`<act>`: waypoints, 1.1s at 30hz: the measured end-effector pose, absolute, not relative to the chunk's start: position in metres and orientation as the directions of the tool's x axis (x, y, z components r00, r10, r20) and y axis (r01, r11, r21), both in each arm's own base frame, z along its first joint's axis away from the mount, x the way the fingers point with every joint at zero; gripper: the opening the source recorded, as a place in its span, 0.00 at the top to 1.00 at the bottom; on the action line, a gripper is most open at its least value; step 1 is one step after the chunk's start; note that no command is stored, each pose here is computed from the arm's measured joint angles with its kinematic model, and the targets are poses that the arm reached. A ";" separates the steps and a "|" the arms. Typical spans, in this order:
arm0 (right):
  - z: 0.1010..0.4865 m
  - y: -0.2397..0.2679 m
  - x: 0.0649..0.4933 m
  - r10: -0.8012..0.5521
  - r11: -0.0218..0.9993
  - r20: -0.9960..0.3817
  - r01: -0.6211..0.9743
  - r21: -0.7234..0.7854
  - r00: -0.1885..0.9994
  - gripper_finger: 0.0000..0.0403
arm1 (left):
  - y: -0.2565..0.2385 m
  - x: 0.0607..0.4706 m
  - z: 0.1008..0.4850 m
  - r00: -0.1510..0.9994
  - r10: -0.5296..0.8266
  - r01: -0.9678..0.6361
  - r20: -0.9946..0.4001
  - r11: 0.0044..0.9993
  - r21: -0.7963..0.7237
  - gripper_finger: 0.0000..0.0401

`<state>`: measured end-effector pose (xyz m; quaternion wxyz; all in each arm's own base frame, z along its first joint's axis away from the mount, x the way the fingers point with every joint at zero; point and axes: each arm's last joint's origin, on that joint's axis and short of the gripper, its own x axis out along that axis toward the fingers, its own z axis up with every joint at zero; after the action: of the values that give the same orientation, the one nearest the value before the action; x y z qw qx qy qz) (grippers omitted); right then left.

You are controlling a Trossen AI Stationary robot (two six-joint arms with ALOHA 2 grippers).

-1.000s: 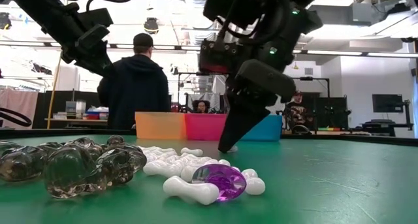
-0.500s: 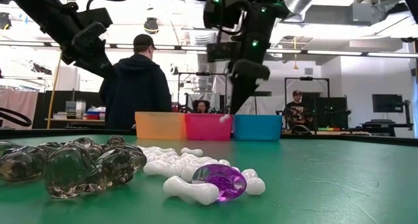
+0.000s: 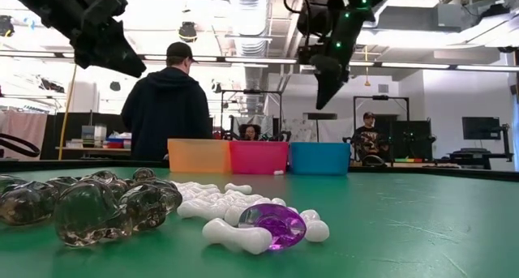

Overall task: Sort Halloween decoration
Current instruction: Put the white bone toy into the blue bin

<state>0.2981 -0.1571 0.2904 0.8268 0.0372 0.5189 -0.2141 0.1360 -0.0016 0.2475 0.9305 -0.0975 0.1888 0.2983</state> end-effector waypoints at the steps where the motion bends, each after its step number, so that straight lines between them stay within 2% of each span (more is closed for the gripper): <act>1: 0.290 -0.156 0.299 -0.270 0.920 -0.876 0.375 -0.113 0.400 0.89 | -0.001 0.135 0.248 0.750 0.518 -0.592 -0.410 0.803 -0.068 0.64; 4: 0.291 -0.139 0.309 -0.198 0.952 -0.869 0.300 -0.061 0.453 0.84 | -0.001 0.134 0.247 0.747 0.519 -0.593 -0.415 0.803 -0.063 0.64; 7: 0.291 -0.111 0.321 -0.182 0.970 -0.867 0.230 -0.080 0.464 0.87 | -0.001 0.134 0.247 0.747 0.520 -0.593 -0.415 0.803 -0.062 0.64; 11: 0.277 -0.075 0.338 -0.307 0.950 -0.827 0.197 -0.241 0.470 0.91 | -0.001 0.134 0.248 0.744 0.528 -0.600 -0.410 0.798 -0.060 0.64; 15: 0.240 -0.049 0.354 -0.386 0.918 -0.766 0.129 -0.375 0.514 0.95 | -0.001 0.134 0.248 0.738 0.542 -0.603 -0.403 0.797 -0.033 0.64; 18: 0.212 -0.049 0.362 -0.429 0.894 -0.776 0.096 -0.437 0.462 0.96 | -0.001 0.134 0.248 0.736 0.544 -0.602 -0.403 0.799 -0.022 0.64; 23: 0.180 -0.067 0.375 -0.489 0.868 -0.774 0.134 -0.478 0.403 0.96 | 0.001 0.133 0.248 0.713 0.582 -0.632 -0.390 0.775 0.000 0.64; 30: 0.169 -0.075 0.385 -0.532 0.839 -0.735 0.140 -0.526 0.421 0.96 | 0.001 0.132 0.248 0.699 0.607 -0.651 -0.379 0.759 0.015 0.64; 33: 0.161 -0.076 0.386 -0.537 0.829 -0.738 0.093 -0.552 0.408 0.96 | 0.002 0.132 0.248 0.688 0.625 -0.663 -0.370 0.748 0.032 0.64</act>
<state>0.3861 -0.0761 0.1613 0.8101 -0.2185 0.5082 -0.1943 0.1321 0.0018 0.2485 0.9171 -0.0522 0.1817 0.3509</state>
